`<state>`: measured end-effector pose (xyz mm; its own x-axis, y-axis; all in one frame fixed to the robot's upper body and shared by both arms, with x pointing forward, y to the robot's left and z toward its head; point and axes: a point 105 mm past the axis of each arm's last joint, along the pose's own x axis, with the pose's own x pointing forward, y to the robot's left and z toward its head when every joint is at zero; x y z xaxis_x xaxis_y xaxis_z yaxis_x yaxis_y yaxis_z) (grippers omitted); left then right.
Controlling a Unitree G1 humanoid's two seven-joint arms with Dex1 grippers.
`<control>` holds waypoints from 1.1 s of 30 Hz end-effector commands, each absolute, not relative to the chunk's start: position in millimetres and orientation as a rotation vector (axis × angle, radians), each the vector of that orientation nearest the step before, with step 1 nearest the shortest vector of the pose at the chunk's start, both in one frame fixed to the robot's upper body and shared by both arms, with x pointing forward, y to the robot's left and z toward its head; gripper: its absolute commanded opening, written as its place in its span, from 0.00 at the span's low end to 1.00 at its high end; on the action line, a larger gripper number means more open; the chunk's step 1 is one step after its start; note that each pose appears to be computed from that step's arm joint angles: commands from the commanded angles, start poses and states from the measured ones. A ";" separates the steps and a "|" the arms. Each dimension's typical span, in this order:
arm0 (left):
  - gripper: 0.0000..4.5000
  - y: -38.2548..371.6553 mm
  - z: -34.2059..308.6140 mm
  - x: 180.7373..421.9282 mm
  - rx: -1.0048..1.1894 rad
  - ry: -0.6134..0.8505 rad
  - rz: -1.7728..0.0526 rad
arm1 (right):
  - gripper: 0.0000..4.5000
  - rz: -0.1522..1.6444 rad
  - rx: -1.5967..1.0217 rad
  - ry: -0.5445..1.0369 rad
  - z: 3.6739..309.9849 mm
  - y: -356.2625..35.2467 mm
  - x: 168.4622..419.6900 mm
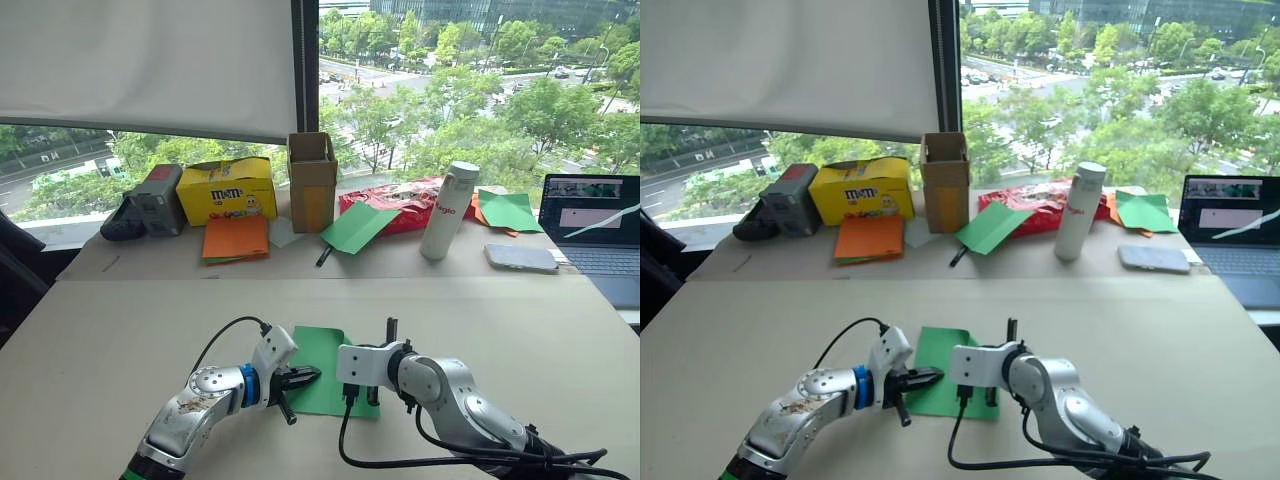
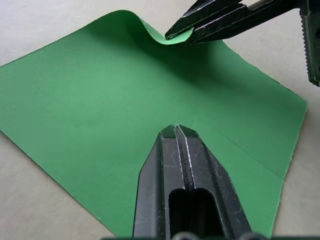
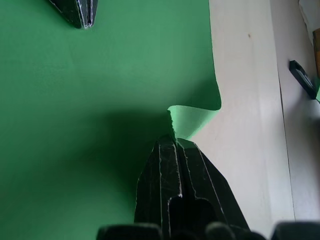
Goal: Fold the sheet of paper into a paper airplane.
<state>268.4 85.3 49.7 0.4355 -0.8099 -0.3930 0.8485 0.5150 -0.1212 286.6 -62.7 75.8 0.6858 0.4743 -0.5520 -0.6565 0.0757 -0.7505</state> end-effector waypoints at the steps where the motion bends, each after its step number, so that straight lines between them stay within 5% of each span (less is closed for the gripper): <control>1: 0.00 86.0 39.1 258.7 0.095 0.497 -1.052 | 0.01 0.890 -1.229 0.156 75.0 -54.0 281.8; 26: 0.00 80.6 40.3 252.3 0.017 0.514 -1.051 | 0.01 0.930 -1.260 0.135 80.1 -40.9 271.7; 33: 0.00 107.5 101.9 263.9 -0.116 0.347 -1.167 | 0.01 0.927 -1.379 -0.012 106.8 -43.8 286.6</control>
<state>261.0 99.0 74.6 0.3616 -0.8880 -0.2842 0.8456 0.4407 -0.3011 285.3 -49.4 86.5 0.6593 0.5123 -0.5503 -0.6069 -0.0693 -0.7918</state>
